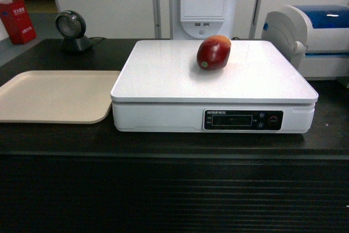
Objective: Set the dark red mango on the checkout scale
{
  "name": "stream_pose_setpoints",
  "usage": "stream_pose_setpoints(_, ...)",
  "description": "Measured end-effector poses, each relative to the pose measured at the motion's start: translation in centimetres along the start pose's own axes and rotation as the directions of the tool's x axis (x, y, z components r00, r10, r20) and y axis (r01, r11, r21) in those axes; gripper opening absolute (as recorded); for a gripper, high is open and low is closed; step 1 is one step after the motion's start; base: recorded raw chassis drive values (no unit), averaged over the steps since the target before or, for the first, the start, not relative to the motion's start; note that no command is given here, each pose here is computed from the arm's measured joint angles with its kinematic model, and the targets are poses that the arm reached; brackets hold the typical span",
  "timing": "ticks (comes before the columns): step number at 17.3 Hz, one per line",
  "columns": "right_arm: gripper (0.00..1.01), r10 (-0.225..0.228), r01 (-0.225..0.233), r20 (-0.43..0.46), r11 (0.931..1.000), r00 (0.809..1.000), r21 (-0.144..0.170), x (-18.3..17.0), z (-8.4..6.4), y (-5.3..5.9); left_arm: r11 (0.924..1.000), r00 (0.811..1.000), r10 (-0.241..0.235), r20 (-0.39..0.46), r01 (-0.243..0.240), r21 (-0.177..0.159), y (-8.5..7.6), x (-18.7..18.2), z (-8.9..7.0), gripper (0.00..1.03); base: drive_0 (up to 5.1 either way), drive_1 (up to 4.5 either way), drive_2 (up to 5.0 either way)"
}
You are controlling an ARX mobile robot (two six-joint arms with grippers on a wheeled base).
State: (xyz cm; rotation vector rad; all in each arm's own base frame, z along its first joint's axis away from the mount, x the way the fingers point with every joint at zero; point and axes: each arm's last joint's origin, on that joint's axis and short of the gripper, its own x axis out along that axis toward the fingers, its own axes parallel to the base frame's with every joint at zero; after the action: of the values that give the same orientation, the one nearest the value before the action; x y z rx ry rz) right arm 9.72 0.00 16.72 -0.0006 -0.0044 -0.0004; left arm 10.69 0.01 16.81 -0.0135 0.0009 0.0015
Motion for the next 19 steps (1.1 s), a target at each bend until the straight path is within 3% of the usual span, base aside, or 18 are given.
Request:
stream_pose_setpoints(1,0.98,0.000,0.000,0.000,1.0000,1.000,0.000,0.00,0.00,0.00,1.0000,0.999,-0.002,-0.042,0.002,0.000,0.00,-0.70,-0.57,0.02,0.0,0.00,0.0)
stream_pose_setpoints(2,0.98,0.000,0.000,0.000,1.0000,1.000,0.000,0.00,0.00,0.00,1.0000,1.000,-0.002,0.018,0.002,0.000,0.00,-0.93,-0.05,0.02,0.0,0.00,0.0)
stream_pose_setpoints(5,0.98,0.000,0.000,0.000,1.0000,1.000,0.000,0.00,0.00,0.00,1.0000,1.000,-0.001,0.001,0.001,0.000,0.00,-0.93,-0.22,0.02,0.0,0.00,0.0)
stream_pose_setpoints(12,0.98,0.000,0.000,0.000,1.0000,1.000,0.000,0.00,0.00,0.00,1.0000,1.000,-0.001,0.000,0.001,0.000,0.00,-0.93,-0.23,0.78,0.0,0.00,0.0)
stream_pose_setpoints(13,0.98,0.000,0.000,0.000,1.0000,1.000,0.000,0.00,0.00,0.00,1.0000,1.000,-0.001,0.000,0.001,0.000,0.00,-0.93,-0.23,0.96,0.0,0.00,0.0)
stream_pose_setpoints(14,0.98,0.000,0.000,0.000,1.0000,1.000,0.000,0.00,0.00,0.00,1.0000,1.000,0.000,0.000,0.000,0.002,0.00,-0.93,-0.23,0.99,0.0,0.00,0.0)
stream_pose_setpoints(19,0.98,0.000,0.000,0.000,1.0000,1.000,0.000,0.00,0.00,0.00,1.0000,1.000,-0.001,0.000,0.001,0.003,0.00,-0.93,-0.23,0.98,0.0,0.00,0.0)
